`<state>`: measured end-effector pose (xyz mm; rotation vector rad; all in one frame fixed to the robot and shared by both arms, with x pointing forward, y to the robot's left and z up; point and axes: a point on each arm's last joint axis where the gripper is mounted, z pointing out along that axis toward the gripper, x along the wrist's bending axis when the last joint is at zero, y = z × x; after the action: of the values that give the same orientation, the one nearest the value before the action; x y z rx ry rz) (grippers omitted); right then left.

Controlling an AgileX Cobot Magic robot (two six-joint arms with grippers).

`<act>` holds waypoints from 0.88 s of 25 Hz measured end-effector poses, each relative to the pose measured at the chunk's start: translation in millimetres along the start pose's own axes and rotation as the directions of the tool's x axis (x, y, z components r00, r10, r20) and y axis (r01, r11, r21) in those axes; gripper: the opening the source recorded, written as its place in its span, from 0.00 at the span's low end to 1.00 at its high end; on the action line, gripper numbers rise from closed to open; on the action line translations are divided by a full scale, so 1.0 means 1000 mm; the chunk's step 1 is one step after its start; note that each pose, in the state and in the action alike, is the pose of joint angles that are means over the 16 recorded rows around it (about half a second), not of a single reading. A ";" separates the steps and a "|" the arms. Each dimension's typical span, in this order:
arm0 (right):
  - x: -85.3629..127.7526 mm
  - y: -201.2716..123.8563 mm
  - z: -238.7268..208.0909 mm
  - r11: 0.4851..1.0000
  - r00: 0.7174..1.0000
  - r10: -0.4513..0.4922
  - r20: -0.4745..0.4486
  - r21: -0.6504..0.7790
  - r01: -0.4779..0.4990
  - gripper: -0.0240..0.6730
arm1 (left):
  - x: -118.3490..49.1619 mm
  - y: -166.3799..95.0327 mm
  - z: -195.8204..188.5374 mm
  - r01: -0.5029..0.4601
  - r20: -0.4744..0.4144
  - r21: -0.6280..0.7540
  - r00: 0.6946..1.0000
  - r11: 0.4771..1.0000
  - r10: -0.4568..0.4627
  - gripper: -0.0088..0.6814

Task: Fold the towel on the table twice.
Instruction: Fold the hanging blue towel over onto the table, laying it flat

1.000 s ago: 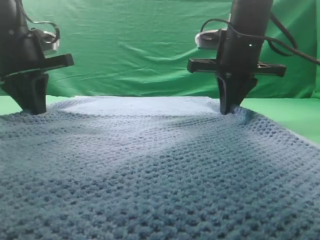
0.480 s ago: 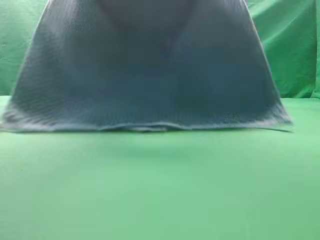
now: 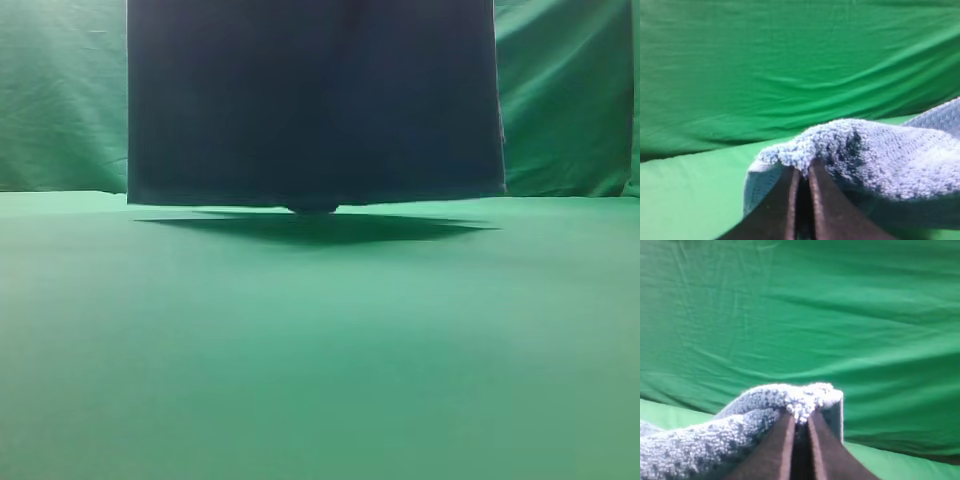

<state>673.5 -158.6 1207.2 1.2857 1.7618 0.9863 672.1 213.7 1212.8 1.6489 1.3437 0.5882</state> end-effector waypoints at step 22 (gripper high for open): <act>0.003 -0.054 -0.038 0.941 0.999 -0.040 -0.024 0.334 0.046 0.03 | -0.008 -0.072 -0.026 0.051 0.005 0.236 0.999 0.970 -0.053 0.01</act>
<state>616.8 -172.6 1175.3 1.4402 2.0243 0.6923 611.6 214.9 1165.1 1.7964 1.4896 0.3989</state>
